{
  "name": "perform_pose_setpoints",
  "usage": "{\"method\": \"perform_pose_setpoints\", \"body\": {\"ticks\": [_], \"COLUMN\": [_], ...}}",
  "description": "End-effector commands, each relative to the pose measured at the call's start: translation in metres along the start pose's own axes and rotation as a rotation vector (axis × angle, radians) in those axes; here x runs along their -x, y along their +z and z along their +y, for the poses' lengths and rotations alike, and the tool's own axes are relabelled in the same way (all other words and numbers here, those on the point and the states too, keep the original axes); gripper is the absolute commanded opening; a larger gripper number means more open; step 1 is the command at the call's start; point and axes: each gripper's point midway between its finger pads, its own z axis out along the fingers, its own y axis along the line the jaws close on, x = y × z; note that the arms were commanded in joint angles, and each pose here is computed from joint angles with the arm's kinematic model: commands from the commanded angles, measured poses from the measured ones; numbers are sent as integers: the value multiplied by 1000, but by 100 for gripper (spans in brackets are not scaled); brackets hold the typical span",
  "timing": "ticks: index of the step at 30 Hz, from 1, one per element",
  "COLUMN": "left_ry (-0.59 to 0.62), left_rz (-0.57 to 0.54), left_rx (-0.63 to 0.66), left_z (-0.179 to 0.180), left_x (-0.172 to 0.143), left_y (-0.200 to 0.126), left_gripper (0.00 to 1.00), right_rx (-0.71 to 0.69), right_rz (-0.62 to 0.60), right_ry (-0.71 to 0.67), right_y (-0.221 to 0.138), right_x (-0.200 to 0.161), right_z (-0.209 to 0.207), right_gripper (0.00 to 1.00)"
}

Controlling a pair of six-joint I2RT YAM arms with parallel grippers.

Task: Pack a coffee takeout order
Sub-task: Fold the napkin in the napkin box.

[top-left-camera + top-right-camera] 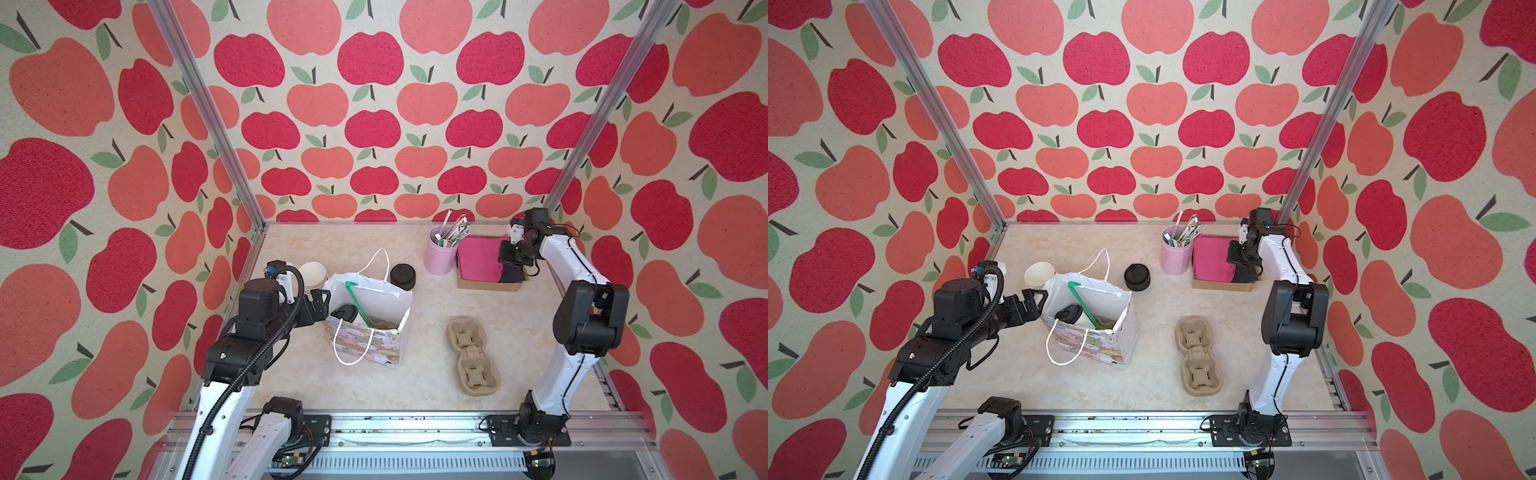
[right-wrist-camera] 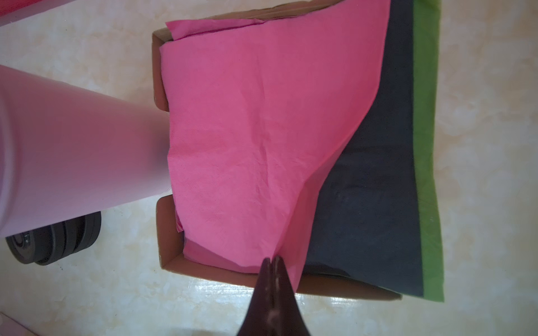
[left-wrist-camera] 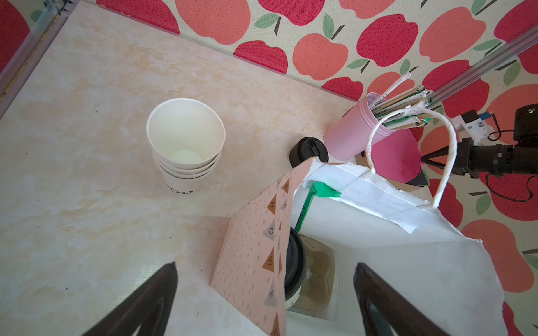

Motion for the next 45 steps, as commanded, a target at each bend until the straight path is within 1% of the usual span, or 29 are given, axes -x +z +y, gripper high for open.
{"method": "perform_pose_setpoints", "body": {"ticks": [1, 5, 9, 23, 31, 37, 42, 45], "left_ry": [-11, -11, -11, -18, -18, -21, -21, -20], "left_rz": [6, 6, 4, 6, 8, 11, 11, 10], "left_rx": [-2, 0, -2, -2, 0, 0, 1, 0], "left_z": [1, 2, 1, 2, 3, 4, 4, 4], "left_x": [-4, -4, -3, -6, -7, -8, -8, -8], "left_y": [0, -1, -1, -1, 0, 1, 1, 0], "left_gripper": [97, 97, 97, 97, 97, 97, 97, 97], "right_rx": [-8, 15, 48, 180, 207, 226, 250, 264], "right_rz": [54, 63, 78, 131, 156, 176, 190, 185], "right_ry": [-64, -119, -128, -74, -63, -44, -33, -33], "right_y": [11, 17, 22, 42, 50, 58, 63, 61], "right_x": [-8, -10, -15, -39, -49, -56, -57, -55], "right_z": [15, 42, 58, 89, 97, 100, 104, 106], "right_gripper": [0, 0, 0, 0, 1, 5, 15, 19]}}
